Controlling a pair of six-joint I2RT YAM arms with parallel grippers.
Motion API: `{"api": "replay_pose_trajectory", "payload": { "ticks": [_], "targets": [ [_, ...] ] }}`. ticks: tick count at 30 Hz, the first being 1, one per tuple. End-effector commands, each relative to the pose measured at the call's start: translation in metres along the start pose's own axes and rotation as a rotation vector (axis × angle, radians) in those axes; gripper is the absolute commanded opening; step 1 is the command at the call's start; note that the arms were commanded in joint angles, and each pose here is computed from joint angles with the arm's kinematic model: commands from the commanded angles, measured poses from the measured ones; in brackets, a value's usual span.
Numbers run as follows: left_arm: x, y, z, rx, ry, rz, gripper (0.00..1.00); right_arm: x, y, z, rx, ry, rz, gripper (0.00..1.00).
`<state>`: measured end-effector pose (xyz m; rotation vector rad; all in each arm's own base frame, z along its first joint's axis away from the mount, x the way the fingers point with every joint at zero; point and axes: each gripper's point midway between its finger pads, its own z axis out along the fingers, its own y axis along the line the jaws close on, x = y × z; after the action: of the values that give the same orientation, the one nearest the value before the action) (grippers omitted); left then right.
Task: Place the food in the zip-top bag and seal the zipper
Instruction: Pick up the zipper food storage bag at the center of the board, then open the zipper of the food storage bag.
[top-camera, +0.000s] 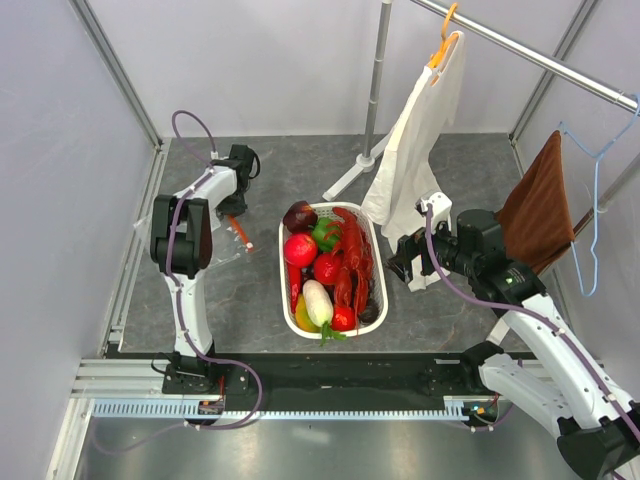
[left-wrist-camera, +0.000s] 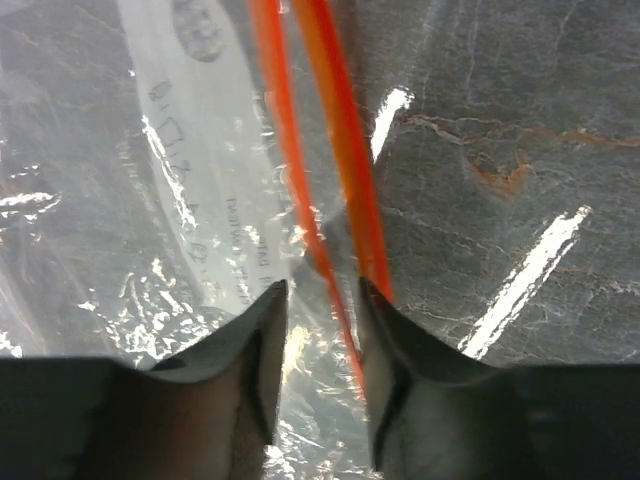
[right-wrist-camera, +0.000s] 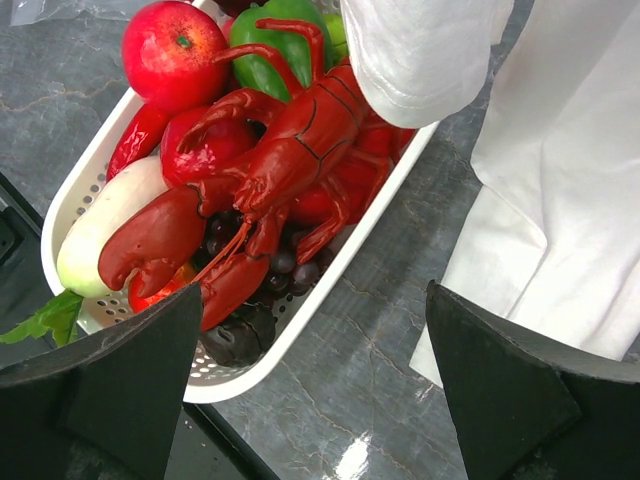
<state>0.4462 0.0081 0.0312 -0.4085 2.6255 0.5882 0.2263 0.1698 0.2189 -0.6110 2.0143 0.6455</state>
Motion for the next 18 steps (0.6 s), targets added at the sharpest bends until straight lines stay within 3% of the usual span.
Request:
{"api": "replay_pose_trajectory", "payload": {
  "ticks": [1,2,5,12,18],
  "targets": [
    [-0.016,-0.003,-0.015,0.052,-0.03,-0.06,0.31,-0.028,0.011,-0.003,-0.039,-0.077,-0.006,0.99],
    [-0.02,0.0,-0.025,0.068,-0.045,-0.067,0.19,-0.031,0.011,-0.002,-0.041,-0.085,0.007,0.99],
    [-0.023,0.005,-0.043,0.106,-0.06,-0.056,0.02,-0.033,0.014,0.003,-0.061,-0.088,0.026,0.99],
    [-0.031,0.029,-0.126,0.295,-0.188,0.02,0.02,-0.041,0.036,0.032,-0.137,-0.076,0.1,0.99],
    [-0.011,0.042,-0.181,0.471,-0.284,0.141,0.02,-0.057,0.071,0.058,-0.196,-0.068,0.091,0.99]
  ]
}}
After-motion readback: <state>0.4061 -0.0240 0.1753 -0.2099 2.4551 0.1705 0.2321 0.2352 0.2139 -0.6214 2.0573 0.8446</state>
